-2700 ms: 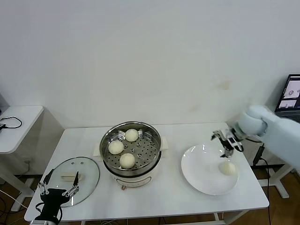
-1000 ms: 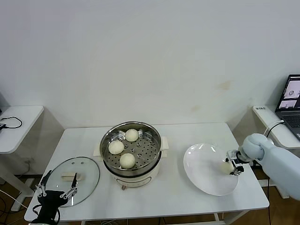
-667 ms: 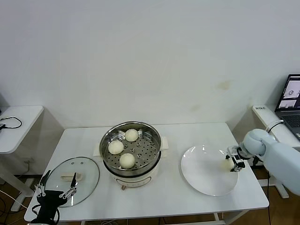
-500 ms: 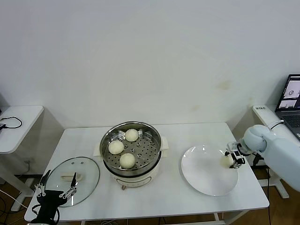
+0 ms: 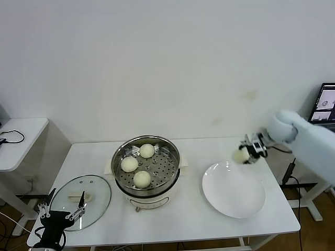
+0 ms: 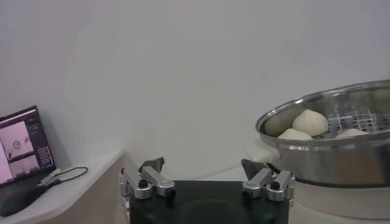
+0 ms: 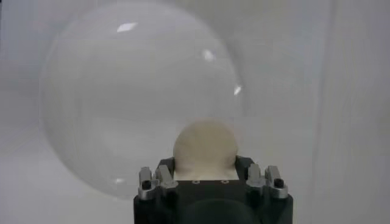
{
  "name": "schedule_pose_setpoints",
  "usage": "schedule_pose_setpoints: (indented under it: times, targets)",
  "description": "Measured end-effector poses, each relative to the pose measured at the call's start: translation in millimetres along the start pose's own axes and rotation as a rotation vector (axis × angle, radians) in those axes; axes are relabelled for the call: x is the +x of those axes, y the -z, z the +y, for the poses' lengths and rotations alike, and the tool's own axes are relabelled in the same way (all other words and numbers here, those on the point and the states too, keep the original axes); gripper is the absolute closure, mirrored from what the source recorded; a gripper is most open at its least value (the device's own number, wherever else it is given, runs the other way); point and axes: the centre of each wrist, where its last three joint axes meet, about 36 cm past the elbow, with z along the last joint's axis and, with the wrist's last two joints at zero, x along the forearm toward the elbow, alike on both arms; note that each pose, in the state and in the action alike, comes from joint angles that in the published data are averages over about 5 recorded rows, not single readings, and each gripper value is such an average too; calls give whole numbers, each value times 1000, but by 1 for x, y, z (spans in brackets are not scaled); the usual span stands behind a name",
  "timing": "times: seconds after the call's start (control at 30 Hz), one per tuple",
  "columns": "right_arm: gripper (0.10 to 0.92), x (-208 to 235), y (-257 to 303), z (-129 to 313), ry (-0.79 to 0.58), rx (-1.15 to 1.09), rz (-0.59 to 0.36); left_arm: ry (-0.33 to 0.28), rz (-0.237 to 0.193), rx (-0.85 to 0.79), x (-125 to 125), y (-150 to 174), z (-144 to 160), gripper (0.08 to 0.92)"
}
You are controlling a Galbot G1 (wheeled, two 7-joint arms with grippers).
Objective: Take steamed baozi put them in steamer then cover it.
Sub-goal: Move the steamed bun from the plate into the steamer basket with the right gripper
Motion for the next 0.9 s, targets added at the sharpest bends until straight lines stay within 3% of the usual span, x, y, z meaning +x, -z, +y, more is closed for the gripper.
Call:
schedule_pose_setpoints:
  times: [0.37, 0.9]
  targets:
    - [394, 23, 106, -48, -13, 48, -126, 9, 9, -2, -2, -5, 2, 177]
    - [394, -33, 231, -53, 57, -16, -193, 25, -2, 16, -7, -6, 1, 177]
